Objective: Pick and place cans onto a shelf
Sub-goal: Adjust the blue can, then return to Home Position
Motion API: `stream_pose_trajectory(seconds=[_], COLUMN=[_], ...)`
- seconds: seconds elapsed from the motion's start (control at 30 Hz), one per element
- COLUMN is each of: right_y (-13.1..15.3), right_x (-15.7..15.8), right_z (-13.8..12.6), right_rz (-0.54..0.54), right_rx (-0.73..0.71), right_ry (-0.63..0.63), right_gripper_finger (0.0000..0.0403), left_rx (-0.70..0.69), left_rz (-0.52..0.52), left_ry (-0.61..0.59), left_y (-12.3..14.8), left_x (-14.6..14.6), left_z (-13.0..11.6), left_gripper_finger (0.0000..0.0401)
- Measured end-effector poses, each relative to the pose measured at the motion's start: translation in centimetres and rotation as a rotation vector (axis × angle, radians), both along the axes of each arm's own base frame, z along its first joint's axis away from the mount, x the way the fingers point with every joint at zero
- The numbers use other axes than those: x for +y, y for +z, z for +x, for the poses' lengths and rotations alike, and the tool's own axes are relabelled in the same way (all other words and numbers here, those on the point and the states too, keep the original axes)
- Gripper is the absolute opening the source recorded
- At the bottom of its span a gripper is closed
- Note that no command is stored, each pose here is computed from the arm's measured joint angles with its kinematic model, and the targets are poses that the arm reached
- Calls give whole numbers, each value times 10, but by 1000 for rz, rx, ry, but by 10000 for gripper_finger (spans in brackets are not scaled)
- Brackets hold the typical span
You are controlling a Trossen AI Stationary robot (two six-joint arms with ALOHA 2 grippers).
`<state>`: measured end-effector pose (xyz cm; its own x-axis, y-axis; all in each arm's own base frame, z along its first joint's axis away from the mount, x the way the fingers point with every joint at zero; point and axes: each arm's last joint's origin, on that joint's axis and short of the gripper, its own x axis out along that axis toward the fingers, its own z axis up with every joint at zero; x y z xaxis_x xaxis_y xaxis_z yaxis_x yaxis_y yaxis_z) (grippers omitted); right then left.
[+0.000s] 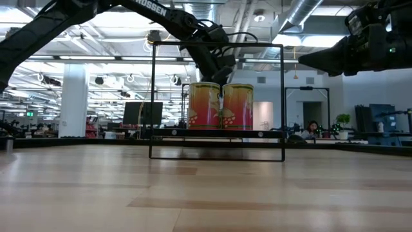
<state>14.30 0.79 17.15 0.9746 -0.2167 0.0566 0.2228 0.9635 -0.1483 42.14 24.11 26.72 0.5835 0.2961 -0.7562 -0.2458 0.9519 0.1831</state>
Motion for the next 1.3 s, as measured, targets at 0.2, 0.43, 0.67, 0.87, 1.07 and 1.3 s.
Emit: stream_pose_trajectory(seconds=[0.2,0.43,0.67,0.87,1.07,1.3], right_y=[0,0,4,3,-1,-2], right_x=[0,0,0,0,0,2], right_z=[0,0,0,0,-1,-1], right_rz=[0,-1,-15,-23,-24,-2], right_rx=[0,0,-33,-25,-12,-7], right_ry=[0,0,1,1,17,84], right_gripper_finger=[11,11,11,11,6,5], left_rx=[29,46,7,-64,-145,-233], left_rz=[2,-5,26,56,62,53], left_ry=[8,6,-30,-59,-123,-190], left_y=[-2,-2,14,29,35,41], left_x=[0,-2,-14,-29,-44,-54], left_z=[-2,-3,-1,4,15,25], left_gripper_finger=[0,0,0,0,0,0])
